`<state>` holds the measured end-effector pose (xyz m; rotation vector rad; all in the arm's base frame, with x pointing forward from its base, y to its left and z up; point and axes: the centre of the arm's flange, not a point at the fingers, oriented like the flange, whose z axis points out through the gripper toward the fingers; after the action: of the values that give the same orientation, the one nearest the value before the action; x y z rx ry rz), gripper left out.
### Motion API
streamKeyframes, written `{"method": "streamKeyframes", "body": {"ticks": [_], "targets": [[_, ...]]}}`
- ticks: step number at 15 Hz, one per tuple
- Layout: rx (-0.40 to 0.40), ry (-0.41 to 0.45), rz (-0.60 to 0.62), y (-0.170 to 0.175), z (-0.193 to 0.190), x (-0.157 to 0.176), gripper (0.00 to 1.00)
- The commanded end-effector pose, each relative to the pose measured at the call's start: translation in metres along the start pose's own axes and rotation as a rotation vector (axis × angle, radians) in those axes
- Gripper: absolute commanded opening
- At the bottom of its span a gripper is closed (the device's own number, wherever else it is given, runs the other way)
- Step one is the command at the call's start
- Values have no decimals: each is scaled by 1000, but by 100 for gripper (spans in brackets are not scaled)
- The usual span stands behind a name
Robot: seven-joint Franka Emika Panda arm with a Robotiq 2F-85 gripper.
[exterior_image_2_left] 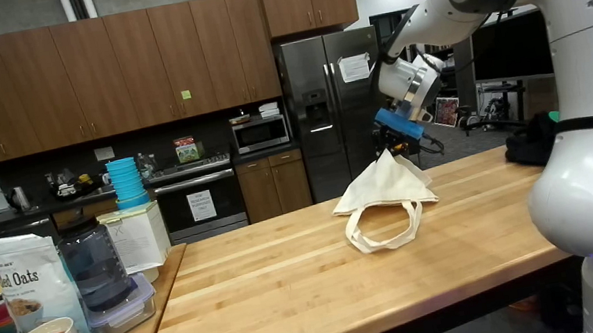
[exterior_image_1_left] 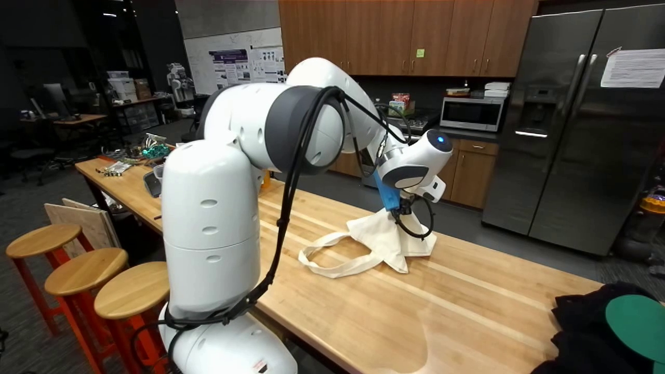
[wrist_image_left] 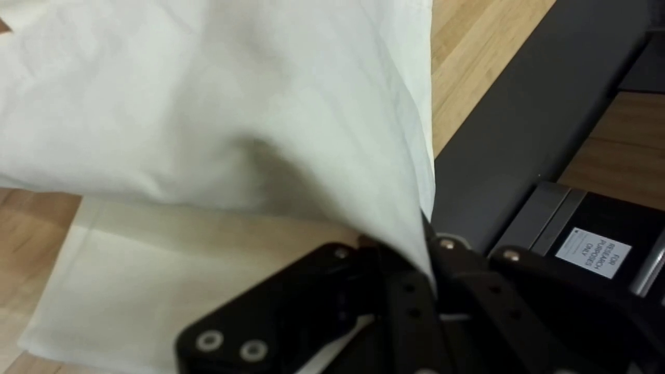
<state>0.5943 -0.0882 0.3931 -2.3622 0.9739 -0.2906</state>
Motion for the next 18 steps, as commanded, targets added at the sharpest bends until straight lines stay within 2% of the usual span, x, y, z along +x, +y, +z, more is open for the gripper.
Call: {"method": "streamKeyframes", "body": {"ticks": [1,18], "targets": [[25,-10,15,-4,-10,5,1],[26,-45,-20,-25,-11,-1,1]]}}
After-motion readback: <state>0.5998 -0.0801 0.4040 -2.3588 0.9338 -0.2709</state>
